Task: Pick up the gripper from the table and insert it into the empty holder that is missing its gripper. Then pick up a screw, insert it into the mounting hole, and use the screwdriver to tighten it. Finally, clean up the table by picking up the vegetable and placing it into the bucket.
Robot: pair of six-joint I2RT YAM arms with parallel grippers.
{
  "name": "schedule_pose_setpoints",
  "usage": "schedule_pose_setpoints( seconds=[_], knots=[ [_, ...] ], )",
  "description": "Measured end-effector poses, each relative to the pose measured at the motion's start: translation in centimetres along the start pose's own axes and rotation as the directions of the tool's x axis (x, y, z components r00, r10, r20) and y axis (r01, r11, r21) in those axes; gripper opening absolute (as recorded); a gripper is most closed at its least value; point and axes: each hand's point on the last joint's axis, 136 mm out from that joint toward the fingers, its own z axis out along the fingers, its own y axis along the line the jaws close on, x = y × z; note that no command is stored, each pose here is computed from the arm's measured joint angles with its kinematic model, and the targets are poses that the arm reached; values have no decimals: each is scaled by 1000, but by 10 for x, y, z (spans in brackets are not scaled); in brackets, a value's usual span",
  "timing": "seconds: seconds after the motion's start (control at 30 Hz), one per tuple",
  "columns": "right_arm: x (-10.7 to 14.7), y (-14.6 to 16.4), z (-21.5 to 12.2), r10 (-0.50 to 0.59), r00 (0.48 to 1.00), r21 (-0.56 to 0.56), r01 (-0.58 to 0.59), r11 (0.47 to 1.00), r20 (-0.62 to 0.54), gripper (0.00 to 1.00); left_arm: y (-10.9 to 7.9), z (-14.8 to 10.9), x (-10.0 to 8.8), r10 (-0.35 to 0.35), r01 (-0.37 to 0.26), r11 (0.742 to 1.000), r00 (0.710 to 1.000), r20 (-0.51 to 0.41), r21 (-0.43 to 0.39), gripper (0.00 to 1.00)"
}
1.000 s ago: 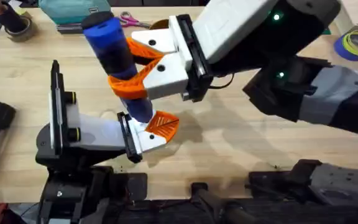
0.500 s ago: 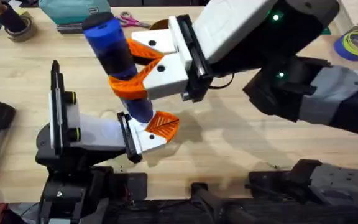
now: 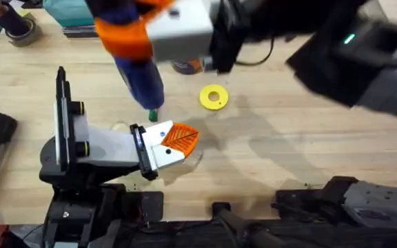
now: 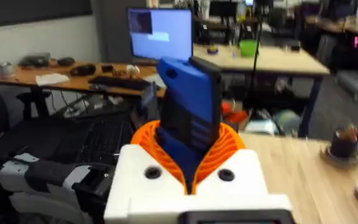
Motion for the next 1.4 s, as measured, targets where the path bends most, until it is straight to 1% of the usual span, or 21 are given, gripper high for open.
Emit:
schedule_pose_setpoints(
  seconds=[0.1,0.17,0.23,0.33,0.43,0.53,0.67,0.73,0.83,0.9,0.97,1.07,1.1,1.17,1.27,1.4],
  knots=[
    [-2,-11,0,66,994,50,-62,997,-86,22,0,0,0,-1,1,1000,1000,0,0,10],
    [4,-20,-4,129,977,126,-108,986,-172,22,0,0,0,-1,1,1000,1000,0,0,10],
    [10,-29,-13,155,955,212,-102,972,-253,21,0,0,0,0,0,1000,1000,0,0,10],
    [4,-44,-31,122,931,320,-6,948,-345,21,0,0,0,0,0,1000,1000,0,0,10],
    [-5,-63,-54,64,904,406,126,905,-422,21,0,0,0,0,0,1000,1000,0,0,10],
    [2,-77,-84,56,858,460,218,861,-511,21,0,0,0,0,0,1000,1000,0,0,10],
    [28,-90,-130,87,747,477,327,816,-660,21,0,0,0,0,0,1000,1000,0,0,10],
    [35,-97,-153,99,689,476,382,792,-718,21,0,0,0,0,0,1000,1000,0,0,10],
    [46,-104,-188,139,602,474,444,760,-786,21,0,0,0,0,0,1000,1000,0,0,10],
    [56,-107,-210,181,545,471,457,755,-819,21,0,0,0,-1,1,1000,1000,0,0,10],
    [72,-108,-229,230,488,466,443,766,-842,21,0,0,0,-1,1,1000,1000,0,0,10],
    [106,-112,-256,304,388,454,391,800,-870,21,0,0,0,0,0,1000,1000,0,0,10],
    [119,-115,-266,326,352,452,375,809,-877,21,0,0,0,0,0,1000,1000,0,0,10],
    [139,-124,-282,361,297,453,357,817,-884,21,0,0,0,0,0,1000,1000,0,0,10],
    [165,-135,-305,404,232,462,327,824,-885,21,0,0,0,0,0,1000,1000,0,0,10],
    [190,-141,-328,421,160,450,299,841,-893,21,0,0,0,0,0,1000,1000,0,0,10]
  ],
)
